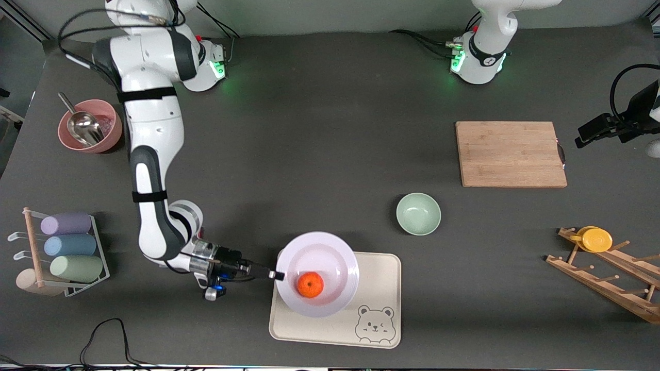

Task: Place orange and plate with both arms
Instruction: 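Carry the plate with the right gripper onto the bear placemat, then lower the plate onto the placemat and open the right gripper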

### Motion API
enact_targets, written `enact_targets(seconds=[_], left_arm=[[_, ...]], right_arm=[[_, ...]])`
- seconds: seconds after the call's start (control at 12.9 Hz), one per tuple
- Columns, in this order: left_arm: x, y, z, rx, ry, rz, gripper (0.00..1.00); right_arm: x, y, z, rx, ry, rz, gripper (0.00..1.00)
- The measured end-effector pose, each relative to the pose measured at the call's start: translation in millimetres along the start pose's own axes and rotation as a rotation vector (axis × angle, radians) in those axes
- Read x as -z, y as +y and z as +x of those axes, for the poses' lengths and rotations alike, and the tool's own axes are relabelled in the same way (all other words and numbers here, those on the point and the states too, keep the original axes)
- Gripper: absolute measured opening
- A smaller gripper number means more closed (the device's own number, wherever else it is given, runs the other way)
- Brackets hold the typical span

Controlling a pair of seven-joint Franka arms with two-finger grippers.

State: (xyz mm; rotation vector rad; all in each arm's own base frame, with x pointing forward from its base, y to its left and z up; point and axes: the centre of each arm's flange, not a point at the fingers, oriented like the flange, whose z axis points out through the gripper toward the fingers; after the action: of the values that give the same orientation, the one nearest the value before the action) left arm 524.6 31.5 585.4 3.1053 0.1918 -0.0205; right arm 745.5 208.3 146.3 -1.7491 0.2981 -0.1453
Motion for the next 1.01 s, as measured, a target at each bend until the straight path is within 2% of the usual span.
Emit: enact_targets(seconds=[0.31, 1.01], left_arm=[[0.0, 0.2, 0.0, -0.001, 0.000, 0.000, 1.00], [0.0, 0.6, 0.0, -0.002, 0.000, 0.000, 1.00]], right_arm=[[-39.5, 34.1, 2.6, -0.008, 0.049, 0.013, 0.05], [-36.2, 60.4, 4.7, 0.100, 0.059, -0.004, 0.05]])
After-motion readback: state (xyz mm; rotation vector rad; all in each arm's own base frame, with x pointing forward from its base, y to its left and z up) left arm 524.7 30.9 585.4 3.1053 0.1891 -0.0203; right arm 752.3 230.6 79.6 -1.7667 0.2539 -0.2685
